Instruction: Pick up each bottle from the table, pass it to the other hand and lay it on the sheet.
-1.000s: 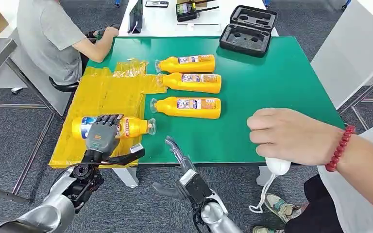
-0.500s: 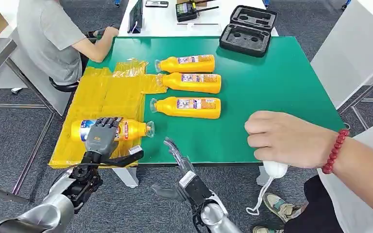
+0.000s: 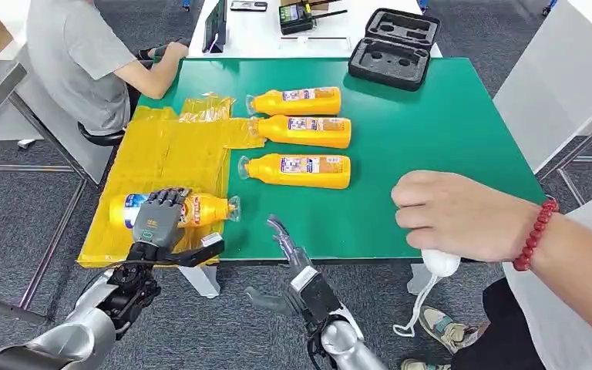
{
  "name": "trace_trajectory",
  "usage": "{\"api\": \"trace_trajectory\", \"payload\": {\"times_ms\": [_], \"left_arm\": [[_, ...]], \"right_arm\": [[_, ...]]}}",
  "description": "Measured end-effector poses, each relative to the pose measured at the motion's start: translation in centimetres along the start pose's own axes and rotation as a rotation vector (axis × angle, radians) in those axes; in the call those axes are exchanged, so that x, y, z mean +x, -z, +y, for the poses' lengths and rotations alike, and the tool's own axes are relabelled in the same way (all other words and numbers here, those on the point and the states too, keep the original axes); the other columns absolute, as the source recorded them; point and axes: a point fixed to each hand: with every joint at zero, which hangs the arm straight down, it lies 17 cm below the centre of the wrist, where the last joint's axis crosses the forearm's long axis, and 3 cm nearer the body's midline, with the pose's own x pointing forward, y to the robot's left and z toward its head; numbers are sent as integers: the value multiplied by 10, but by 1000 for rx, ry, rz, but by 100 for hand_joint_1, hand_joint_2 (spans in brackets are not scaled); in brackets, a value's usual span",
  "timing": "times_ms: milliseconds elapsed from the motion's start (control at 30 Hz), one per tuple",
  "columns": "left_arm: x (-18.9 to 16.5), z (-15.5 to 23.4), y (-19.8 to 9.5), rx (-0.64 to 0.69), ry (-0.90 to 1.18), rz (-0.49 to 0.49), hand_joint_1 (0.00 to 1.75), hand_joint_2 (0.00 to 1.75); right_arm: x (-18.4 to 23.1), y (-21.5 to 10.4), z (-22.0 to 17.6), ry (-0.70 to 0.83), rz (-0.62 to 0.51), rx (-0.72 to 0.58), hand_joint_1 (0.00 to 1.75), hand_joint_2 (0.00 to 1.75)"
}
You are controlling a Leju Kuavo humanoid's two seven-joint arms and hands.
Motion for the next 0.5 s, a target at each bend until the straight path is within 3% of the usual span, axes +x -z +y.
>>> {"api": "trace_trajectory", "payload": {"times_ms": [500], "left_arm": [[-3, 2, 0, 9, 3, 8, 0, 175]], "right_arm": [[0, -2, 6, -37, -7, 14, 0, 175]]}}
